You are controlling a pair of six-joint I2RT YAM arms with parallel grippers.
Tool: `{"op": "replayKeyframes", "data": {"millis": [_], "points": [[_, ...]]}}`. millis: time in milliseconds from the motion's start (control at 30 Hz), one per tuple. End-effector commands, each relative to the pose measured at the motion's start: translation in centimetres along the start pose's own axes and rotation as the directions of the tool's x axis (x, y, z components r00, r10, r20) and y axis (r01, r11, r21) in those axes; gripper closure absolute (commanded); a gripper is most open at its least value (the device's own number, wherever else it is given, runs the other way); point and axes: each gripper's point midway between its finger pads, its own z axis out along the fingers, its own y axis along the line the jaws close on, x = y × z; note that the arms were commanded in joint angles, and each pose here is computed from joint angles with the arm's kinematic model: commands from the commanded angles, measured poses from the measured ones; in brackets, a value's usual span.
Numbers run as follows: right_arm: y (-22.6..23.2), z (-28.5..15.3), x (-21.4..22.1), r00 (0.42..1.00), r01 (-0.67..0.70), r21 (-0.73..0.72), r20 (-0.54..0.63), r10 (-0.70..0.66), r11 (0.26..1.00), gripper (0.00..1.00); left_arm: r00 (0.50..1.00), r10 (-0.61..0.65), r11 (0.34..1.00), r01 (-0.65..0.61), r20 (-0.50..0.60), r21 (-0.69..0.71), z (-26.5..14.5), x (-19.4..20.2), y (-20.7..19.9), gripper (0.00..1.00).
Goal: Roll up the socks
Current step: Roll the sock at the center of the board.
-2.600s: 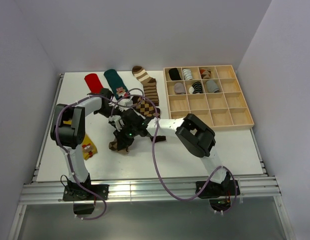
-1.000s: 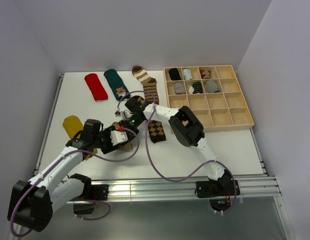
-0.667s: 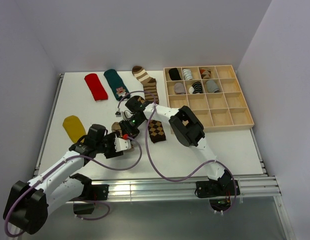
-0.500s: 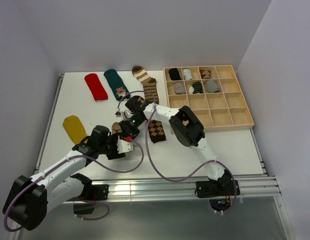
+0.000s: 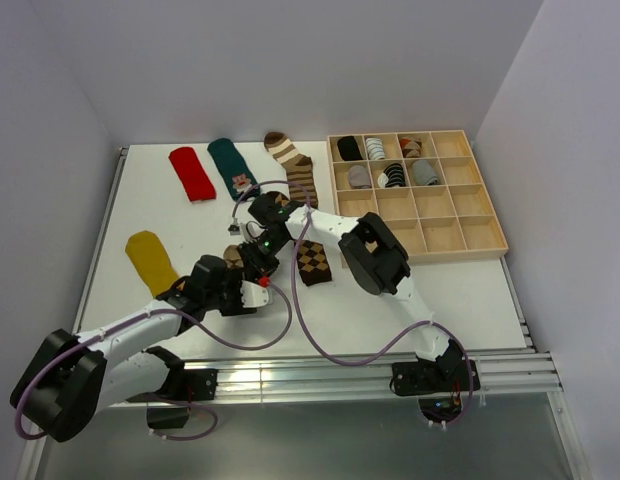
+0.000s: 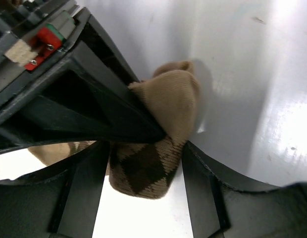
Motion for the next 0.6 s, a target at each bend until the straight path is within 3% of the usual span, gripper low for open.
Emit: {"op": "replayKeyframes", "data": {"millis": [0, 167, 267, 300, 367, 400, 433, 567], "points": [[-5.3, 1.3, 5.5, 0.983, -0.040, 0.217, -0.167, 0.078, 0.975, 0.90, 0.999, 0.020, 0.998, -0.023, -0.046, -0.051, 0.4, 1.3, 0.5, 0.35], [-4.8, 1.1, 5.4, 0.984, 0.001, 0.196, -0.174, 0.034, 0.981, 0.89, 0.998, 0.012, 1.000, -0.013, -0.061, -0.011, 0.8, 1.3, 0.0, 0.37], [-4.0, 0.8, 4.8, 0.987, 0.008, 0.181, -0.161, 0.021, 0.983, 0.85, 0.996, -0.010, 0.995, 0.018, -0.087, 0.094, 0.9, 1.5, -1.5, 0.45], [-3.9, 0.8, 4.7, 0.987, 0.008, 0.178, -0.159, 0.021, 0.984, 0.84, 0.995, -0.016, 0.992, 0.028, -0.094, 0.120, 1.0, 1.5, -1.8, 0.54], [-3.5, 0.5, 4.2, 0.990, 0.015, 0.175, -0.142, 0.010, 0.984, 0.81, 0.991, -0.044, 0.977, 0.070, -0.130, 0.201, 1.1, 1.7, -3.0, 0.60], [-3.3, 0.5, 4.2, 0.990, 0.011, 0.169, -0.142, 0.013, 0.986, 0.79, 0.988, -0.058, 0.970, 0.089, -0.143, 0.224, 1.2, 1.8, -3.3, 0.71], [-3.2, 0.4, 4.0, 0.991, 0.012, 0.174, -0.135, 0.012, 0.985, 0.78, 0.983, -0.082, 0.960, 0.122, -0.162, 0.254, 1.3, 1.7, -3.6, 0.76], [-3.9, 0.0, 3.9, 0.995, -0.010, 0.225, -0.091, 0.032, 0.974, 0.58, 0.981, -0.138, 0.934, 0.175, -0.135, 0.312, 1.2, 0.5, -4.3, 1.00]]}}
